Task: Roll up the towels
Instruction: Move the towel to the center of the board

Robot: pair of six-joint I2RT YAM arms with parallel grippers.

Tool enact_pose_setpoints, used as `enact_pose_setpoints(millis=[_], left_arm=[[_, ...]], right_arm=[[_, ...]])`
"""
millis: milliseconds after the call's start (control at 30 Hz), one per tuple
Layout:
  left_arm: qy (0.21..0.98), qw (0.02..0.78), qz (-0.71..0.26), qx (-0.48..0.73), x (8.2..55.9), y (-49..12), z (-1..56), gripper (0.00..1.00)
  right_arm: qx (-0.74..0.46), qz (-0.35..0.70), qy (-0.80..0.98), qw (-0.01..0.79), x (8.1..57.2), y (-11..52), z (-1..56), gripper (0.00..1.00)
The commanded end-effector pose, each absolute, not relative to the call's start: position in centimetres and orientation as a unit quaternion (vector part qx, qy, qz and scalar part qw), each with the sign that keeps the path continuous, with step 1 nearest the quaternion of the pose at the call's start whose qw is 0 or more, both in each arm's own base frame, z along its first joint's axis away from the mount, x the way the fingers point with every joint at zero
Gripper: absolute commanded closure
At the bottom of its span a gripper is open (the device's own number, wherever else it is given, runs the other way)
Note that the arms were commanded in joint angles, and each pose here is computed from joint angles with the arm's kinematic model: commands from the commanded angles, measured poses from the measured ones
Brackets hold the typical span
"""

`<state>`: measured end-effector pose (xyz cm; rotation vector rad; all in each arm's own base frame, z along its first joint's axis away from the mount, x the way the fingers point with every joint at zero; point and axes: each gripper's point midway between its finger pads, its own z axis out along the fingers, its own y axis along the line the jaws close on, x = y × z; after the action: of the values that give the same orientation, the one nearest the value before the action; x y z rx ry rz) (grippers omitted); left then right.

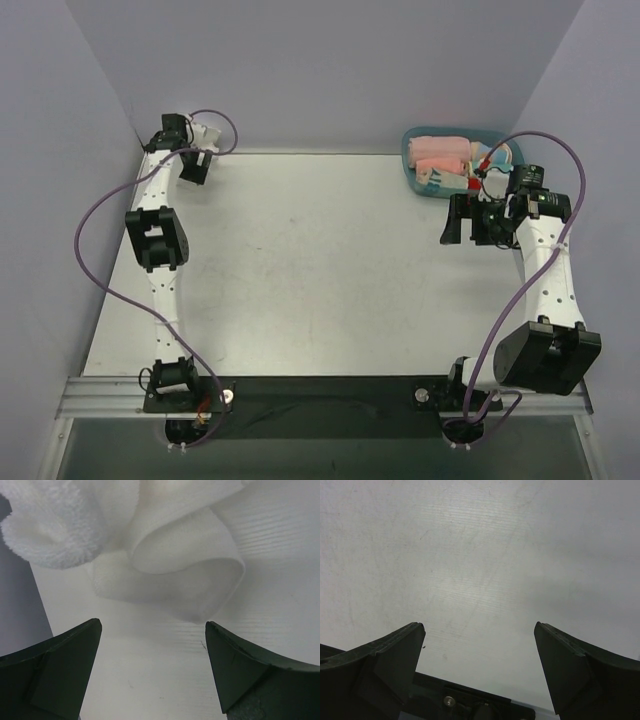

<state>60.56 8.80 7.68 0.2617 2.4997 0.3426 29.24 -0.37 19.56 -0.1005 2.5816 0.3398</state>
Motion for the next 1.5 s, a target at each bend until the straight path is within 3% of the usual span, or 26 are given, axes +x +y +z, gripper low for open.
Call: enact_pose_setpoints(millis=[0,133,267,300,367,467,500,800,833,867,900,967,1067,1167,1267,1467], left_arm=[[0.925,0.335,0.141,0.113,62.9,8.9,7.5,0.04],[0.929,0.327,0.134,0.105,63.1,9.5,5.4,0.12],[0.939,0.319,0.08,0.105,62.3,8.6,3.7,0.32],[0.941,0.314,0.072,0.109,61.9,8.2,3.5,0.46],[0.945,0.299,0.024,0.127,60.4,6.0,3.0,0.6],[0.948,0.276,-0.023,0.158,57.8,3.2,4.2,0.99],[0.947,0.261,-0.05,0.182,56.0,0.8,4.6,1.0],[0.892,0.201,-0.207,0.347,38.1,-19.7,9.4,0.99],[0.87,0.191,-0.247,0.382,35.3,-23.8,10.3,0.85],[0.862,0.191,-0.264,0.389,33.9,-25.9,11.4,0.39],[0.852,0.204,-0.274,0.396,33.1,-27.4,13.1,0.18],[0.83,0.225,-0.306,0.408,32.2,-30.3,16.3,0.03],[0.817,0.26,-0.336,0.391,33.7,-30.1,20.5,0.03],[0.833,0.285,-0.328,0.343,37.1,-26.0,21.7,0.05],[0.858,0.28,-0.293,0.316,38.9,-21.8,20.0,0.09],[0.916,0.226,-0.226,0.243,38.7,-11.4,14.6,0.14]], right_arm=[[-0.05,0.102,0.96,0.254,28.9,-1.1,19.9,0.0],[-0.053,0.102,0.962,0.248,28.8,-1.1,20.0,0.0],[-0.055,0.102,0.964,0.241,28.7,-1.2,20.1,0.0],[-0.053,0.103,0.964,0.241,28.7,-1.2,20.2,0.0],[-0.049,0.111,0.965,0.234,28.5,-1.0,20.0,0.0],[-0.045,0.134,0.963,0.231,28.4,-0.4,20.0,0.01],[-0.046,0.146,0.961,0.231,28.3,0.0,20.0,0.01],[-0.046,0.197,0.955,0.218,28.0,1.4,19.4,0.02],[-0.048,0.201,0.954,0.216,28.0,1.5,19.2,0.02],[-0.048,0.205,0.954,0.211,27.8,1.6,18.9,0.02],[-0.049,0.209,0.954,0.208,27.8,1.7,18.7,0.02],[-0.05,0.216,0.953,0.204,27.8,1.9,18.5,0.02],[-0.055,0.225,0.952,0.202,27.8,2.3,18.4,0.02],[-0.068,0.235,0.951,0.19,27.9,3.6,17.9,0.02],[-0.089,0.241,0.95,0.176,28.1,5.5,16.9,0.03],[-0.156,0.226,0.945,0.177,30.3,9.6,15.3,0.16]])
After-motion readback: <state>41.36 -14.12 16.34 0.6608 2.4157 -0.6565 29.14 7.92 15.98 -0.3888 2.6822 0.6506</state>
